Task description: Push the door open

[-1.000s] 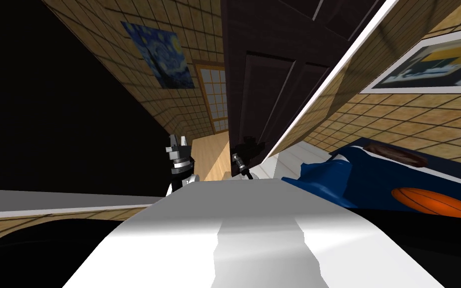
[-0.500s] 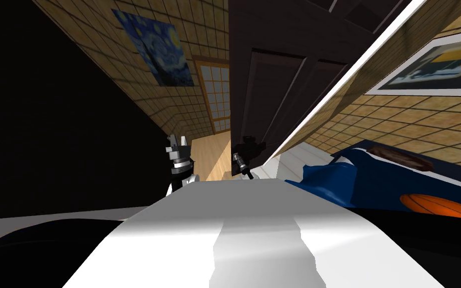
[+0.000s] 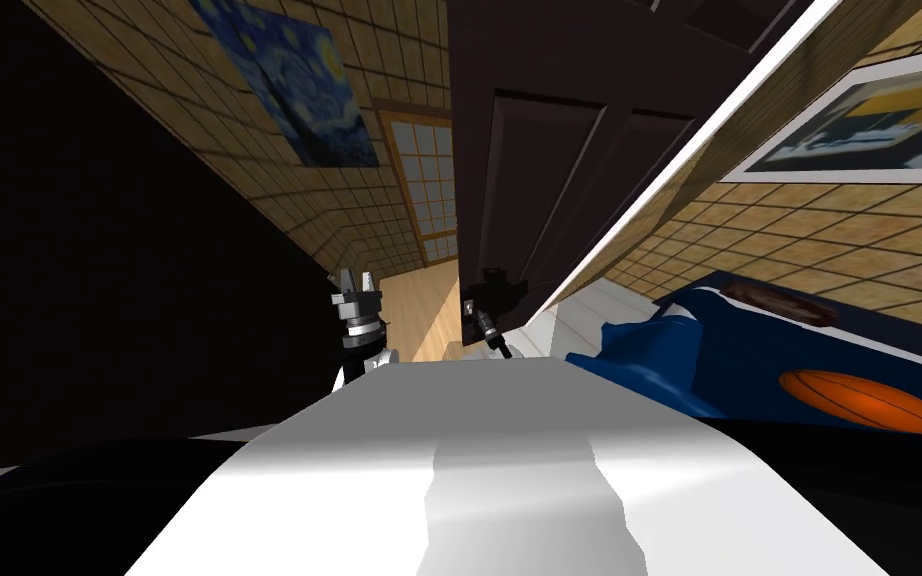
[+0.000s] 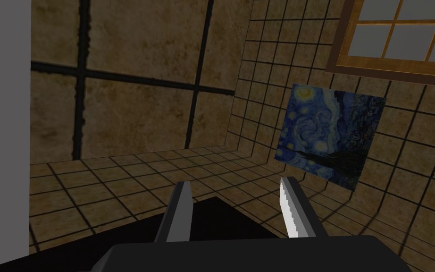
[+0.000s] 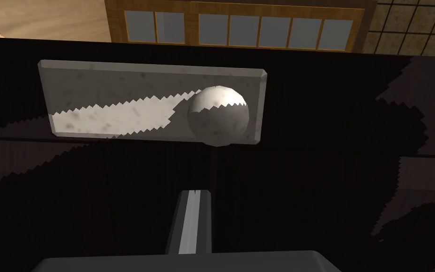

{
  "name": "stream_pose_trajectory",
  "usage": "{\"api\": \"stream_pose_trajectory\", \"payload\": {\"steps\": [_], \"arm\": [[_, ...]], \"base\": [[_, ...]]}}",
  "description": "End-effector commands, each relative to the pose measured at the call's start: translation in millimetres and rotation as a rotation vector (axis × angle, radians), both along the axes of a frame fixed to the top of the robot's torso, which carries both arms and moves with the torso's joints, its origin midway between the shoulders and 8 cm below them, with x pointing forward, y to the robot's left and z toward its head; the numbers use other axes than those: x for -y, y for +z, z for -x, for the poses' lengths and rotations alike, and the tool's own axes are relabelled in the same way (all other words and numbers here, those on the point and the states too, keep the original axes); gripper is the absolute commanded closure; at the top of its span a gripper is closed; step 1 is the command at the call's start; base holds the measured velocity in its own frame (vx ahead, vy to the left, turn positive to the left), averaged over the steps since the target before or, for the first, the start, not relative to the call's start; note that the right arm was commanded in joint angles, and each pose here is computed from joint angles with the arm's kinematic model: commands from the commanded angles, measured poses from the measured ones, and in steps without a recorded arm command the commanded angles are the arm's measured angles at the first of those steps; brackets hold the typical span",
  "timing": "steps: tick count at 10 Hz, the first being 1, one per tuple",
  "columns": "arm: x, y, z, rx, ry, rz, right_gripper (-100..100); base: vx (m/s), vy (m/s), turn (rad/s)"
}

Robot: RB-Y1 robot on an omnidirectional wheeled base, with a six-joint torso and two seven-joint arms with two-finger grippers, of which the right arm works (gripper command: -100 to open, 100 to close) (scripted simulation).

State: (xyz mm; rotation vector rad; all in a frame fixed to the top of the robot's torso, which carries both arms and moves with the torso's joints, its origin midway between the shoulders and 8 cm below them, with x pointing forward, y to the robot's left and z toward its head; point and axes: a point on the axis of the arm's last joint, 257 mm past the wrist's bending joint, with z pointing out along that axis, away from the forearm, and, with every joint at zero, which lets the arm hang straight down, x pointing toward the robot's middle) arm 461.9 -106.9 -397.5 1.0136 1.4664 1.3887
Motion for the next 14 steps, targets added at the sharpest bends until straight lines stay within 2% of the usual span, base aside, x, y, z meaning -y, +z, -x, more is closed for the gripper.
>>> {"api": "stream_pose_trajectory", "payload": {"steps": [1,3,5,6,7,10,14], "arm": [[0.3,0.2,0.6,0.001,0.0,-0.002,-100],[-6.8,2.1,1.9,0.002,0.002,-0.02,-100],[-22.4,6.0,3.7,0.002,0.006,-0.053,-100],[-17.1,6.3,4.2,0.004,0.005,-0.043,-100],[-8.0,4.4,4.5,0.004,0.0,-0.028,-100],[0.8,3.0,5.0,0.008,-0.006,-0.015,-100],[1.5,3.6,6.6,0.014,-0.015,-0.023,-100]], "base": [[-0.198,-0.049,-0.03],[-0.232,-0.051,-0.039],[-0.223,-0.016,-0.037],[-0.092,0.006,-0.008],[0.067,0.038,0.029],[0.162,0.053,0.017],[0.211,0.08,0.025]]}}
